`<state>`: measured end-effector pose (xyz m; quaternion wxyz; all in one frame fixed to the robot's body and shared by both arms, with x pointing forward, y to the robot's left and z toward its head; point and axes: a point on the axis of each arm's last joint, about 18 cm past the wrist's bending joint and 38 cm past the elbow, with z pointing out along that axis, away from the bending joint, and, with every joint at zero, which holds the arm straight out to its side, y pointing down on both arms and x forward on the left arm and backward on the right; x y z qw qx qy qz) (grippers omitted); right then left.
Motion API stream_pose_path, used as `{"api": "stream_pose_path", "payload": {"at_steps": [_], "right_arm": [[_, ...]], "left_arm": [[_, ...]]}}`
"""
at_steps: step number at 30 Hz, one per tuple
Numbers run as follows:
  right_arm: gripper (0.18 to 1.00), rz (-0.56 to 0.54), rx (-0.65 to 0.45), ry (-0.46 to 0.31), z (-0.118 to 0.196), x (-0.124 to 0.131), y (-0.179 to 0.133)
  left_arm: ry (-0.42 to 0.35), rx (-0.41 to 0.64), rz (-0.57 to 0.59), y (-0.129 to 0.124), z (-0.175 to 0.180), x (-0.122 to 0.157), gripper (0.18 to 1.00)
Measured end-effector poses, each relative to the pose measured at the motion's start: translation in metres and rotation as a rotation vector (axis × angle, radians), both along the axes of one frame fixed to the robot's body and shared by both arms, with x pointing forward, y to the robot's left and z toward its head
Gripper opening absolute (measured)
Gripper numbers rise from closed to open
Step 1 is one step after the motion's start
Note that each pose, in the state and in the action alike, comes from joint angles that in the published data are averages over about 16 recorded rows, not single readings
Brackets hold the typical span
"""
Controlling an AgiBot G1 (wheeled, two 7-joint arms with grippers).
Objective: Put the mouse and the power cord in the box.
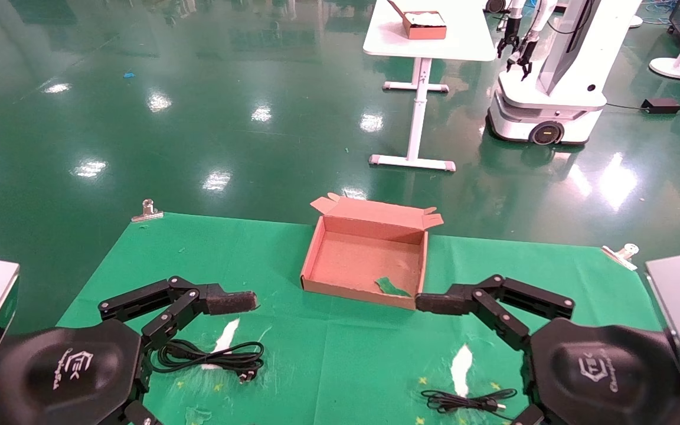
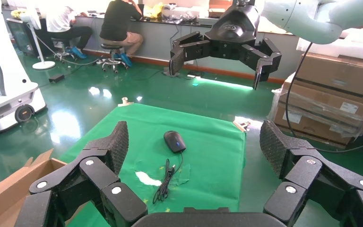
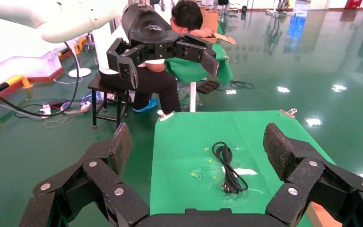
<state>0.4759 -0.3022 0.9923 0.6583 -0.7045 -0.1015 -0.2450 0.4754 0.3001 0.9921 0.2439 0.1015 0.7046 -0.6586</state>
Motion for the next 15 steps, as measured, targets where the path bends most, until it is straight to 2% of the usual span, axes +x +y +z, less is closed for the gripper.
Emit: {"api": "stream_pose_path", "payload": {"at_steps": [15], "right_arm": [[1.001,0.0,0.0,0.0,0.0,0.0,0.0]], "left_arm": [[-0.001,0.0,-0.001,0.0003,0.0002,-0.0006,1.0]]}}
